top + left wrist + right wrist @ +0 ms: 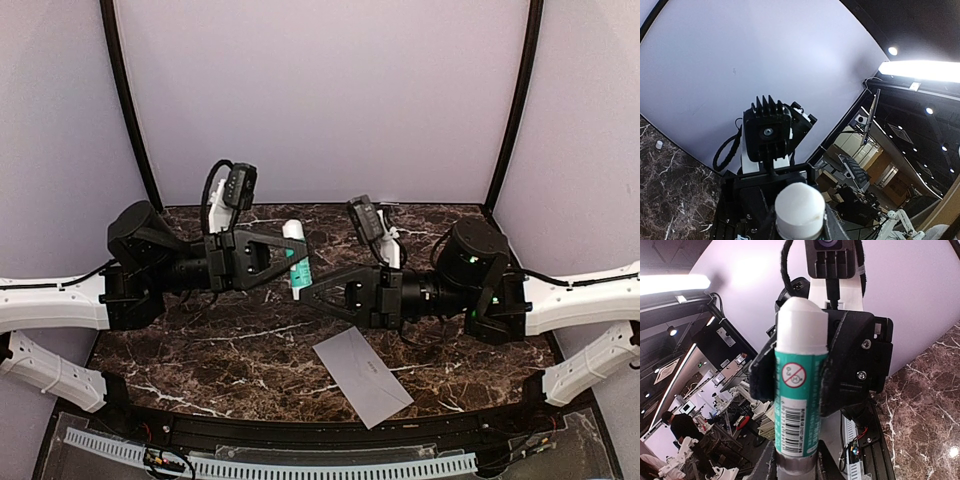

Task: Place the letter into the envelope and seal it
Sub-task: Screw the solid glue.

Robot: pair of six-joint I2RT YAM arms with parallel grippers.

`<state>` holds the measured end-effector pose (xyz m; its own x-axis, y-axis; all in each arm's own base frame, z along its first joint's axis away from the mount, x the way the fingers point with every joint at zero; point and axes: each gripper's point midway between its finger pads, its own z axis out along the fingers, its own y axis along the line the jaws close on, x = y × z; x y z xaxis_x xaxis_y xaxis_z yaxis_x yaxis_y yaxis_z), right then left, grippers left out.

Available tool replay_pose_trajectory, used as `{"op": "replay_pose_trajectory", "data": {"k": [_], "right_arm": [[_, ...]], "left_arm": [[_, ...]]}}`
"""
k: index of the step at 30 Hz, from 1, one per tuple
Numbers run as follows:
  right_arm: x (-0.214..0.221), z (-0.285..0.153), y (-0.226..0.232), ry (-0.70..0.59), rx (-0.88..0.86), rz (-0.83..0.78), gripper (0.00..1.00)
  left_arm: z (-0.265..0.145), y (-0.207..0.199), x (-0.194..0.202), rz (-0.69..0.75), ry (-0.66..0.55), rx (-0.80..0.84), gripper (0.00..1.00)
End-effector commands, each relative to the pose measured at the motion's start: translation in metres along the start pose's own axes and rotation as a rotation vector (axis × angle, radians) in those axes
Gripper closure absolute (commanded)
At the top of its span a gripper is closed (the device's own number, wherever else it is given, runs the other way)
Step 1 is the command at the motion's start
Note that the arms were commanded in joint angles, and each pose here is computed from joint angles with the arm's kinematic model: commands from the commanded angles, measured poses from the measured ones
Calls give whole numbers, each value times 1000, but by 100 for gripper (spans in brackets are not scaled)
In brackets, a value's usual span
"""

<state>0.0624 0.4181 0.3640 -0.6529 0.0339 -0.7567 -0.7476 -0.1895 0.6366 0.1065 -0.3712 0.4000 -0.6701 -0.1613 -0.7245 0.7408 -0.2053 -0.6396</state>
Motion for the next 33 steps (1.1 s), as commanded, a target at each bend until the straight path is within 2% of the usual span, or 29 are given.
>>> {"op": "replay_pose_trajectory", "data": {"k": [1,9,15,19,24,33], "right_arm": [[-14,-5,-6,-55,86,-20,94],[-10,-15,-45,-46,315,11,97],[-4,-21,-94,14,599,8,97],[-1,-22,-118,52,721,-12,97],[4,-15,-145,86,845,-17,97],[14,-7,-185,117,1109,-38,97]], "left_arm": [[-6,10,3,14,-10,-49,100],[-15,49,18,-14,-1,-210,100],[-33,100,34,-71,3,-457,100],[-50,125,39,-130,-37,-589,100],[-61,141,47,-205,-86,-645,100],[-74,172,71,-310,-104,-732,100]]}}
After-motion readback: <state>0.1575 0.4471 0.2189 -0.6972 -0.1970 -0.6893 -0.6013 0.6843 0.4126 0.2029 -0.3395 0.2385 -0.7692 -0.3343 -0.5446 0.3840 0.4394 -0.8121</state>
